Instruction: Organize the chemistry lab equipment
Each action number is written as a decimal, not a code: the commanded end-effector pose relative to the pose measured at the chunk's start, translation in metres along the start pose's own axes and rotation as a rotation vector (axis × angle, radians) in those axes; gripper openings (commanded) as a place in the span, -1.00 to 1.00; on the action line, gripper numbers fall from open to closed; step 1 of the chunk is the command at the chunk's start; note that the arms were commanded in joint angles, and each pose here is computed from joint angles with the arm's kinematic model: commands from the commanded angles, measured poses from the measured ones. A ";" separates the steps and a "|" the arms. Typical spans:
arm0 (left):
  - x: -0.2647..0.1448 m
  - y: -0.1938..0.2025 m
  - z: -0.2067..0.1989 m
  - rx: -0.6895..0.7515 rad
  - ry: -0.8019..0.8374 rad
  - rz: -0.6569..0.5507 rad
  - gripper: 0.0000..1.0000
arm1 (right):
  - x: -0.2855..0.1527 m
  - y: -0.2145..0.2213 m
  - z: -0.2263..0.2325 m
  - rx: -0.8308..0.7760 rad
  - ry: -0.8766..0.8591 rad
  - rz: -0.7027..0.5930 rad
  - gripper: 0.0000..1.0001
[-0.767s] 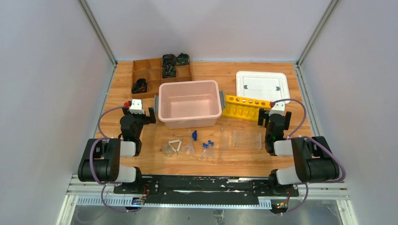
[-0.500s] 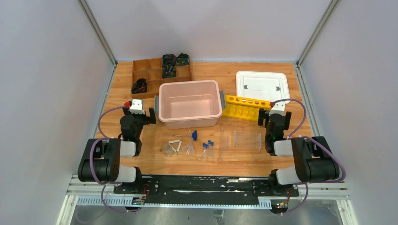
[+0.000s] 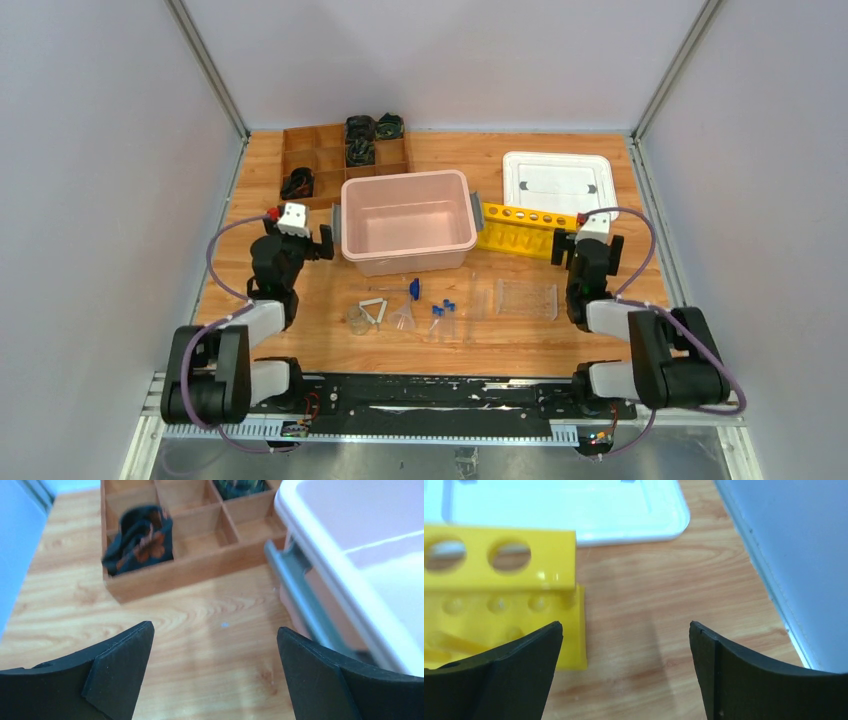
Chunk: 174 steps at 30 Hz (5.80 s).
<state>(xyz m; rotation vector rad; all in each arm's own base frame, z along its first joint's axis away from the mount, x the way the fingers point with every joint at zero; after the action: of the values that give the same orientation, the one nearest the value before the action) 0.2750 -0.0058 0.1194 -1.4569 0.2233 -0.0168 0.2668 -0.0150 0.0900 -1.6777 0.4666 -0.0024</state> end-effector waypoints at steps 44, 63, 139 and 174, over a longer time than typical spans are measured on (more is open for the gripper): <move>-0.051 -0.175 0.002 -0.089 0.102 0.148 1.00 | -0.113 -0.035 0.194 0.181 -0.494 0.455 -0.33; -0.058 -0.184 -0.005 -0.120 0.161 0.162 1.00 | -0.125 0.017 0.217 0.070 -0.418 0.410 -0.28; -0.079 -0.237 -0.066 -0.491 0.824 0.123 0.27 | -0.263 -0.343 0.319 0.559 -1.062 -0.277 -1.00; -0.100 -0.221 -0.090 -0.225 1.071 0.099 -0.96 | -0.235 -0.305 0.298 0.197 -1.243 0.373 -0.07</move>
<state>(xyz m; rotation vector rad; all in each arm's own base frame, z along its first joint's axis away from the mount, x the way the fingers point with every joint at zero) 0.1928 -0.1039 0.3304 -1.5793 1.2218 -0.6428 0.2193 0.3705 0.4000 -1.0825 -0.2464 1.0907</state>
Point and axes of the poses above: each gripper's point midway between its finger pads, its own x axis out along the fingers, its own z axis along the line the jaws close on, y = z × x, the point moved 8 cm from there along -x, back along the fingers, and after that the axes turned 2 degrees about x, right-handed, at the moved point
